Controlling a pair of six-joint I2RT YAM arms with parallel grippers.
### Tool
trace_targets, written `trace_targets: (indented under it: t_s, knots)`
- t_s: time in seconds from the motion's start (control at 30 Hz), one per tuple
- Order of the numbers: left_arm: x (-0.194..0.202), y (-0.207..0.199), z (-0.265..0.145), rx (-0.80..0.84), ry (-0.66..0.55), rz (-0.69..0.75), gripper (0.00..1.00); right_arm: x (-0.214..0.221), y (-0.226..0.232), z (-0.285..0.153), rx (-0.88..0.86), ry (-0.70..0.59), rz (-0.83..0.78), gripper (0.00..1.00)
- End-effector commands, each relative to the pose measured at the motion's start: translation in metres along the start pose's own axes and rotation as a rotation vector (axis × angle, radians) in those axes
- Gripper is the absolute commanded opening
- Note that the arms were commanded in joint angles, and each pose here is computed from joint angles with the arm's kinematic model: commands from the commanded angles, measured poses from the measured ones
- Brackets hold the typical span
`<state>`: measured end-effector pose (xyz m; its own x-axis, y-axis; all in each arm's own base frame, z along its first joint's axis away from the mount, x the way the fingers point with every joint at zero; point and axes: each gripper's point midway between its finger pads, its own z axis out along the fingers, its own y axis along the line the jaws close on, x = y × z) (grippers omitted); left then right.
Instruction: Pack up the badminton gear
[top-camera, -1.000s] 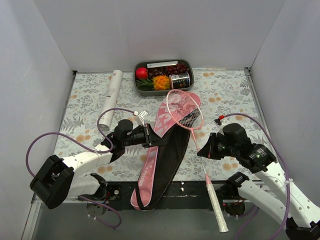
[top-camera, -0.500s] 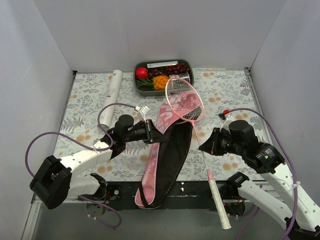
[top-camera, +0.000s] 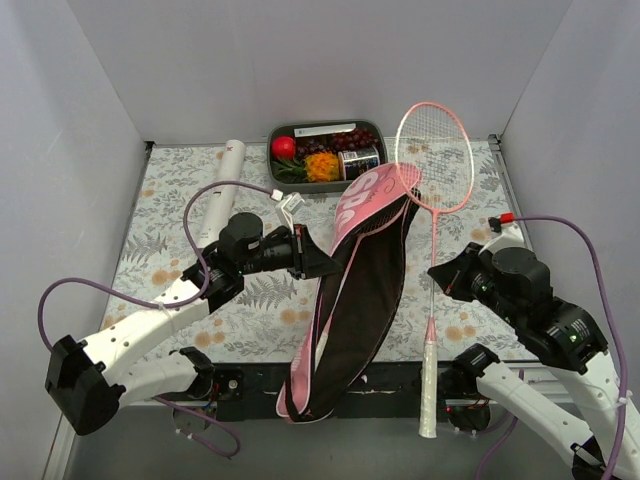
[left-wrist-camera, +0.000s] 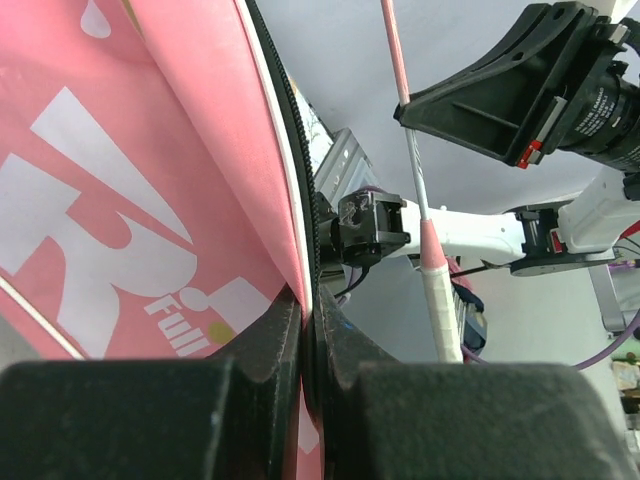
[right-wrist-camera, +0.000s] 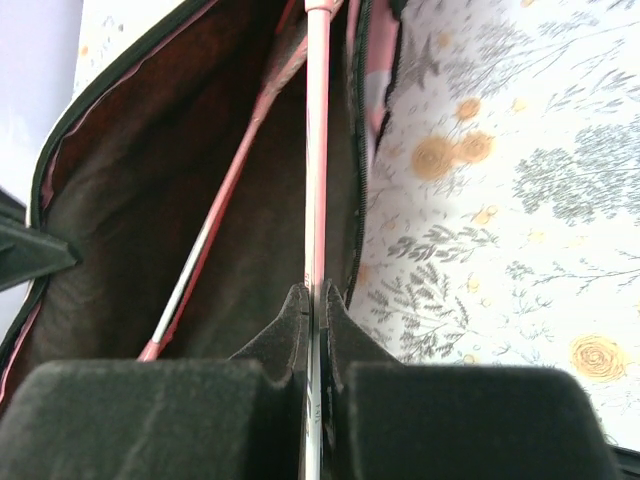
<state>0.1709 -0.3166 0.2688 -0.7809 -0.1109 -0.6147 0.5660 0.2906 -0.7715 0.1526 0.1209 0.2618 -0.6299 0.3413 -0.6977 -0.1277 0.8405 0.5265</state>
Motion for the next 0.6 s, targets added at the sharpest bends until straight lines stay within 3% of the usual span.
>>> trace_targets:
  t_s: [0.0, 0.37, 0.57]
  knots:
    - [-0.043, -0.047, -0.011, 0.077, -0.1, 0.16, 0.0, -0.039, -0.008, -0.02, 0.062, -0.185, 0.062, 0.01]
    - [-0.113, -0.04, 0.003, -0.13, -0.168, 0.353, 0.0, -0.028, -0.009, -0.004, 0.059, -0.15, 0.053, 0.01]
    - [-0.136, 0.011, 0.029, -0.221, -0.163, 0.378, 0.0, -0.018, -0.003, 0.008, 0.033, -0.098, 0.034, 0.01]
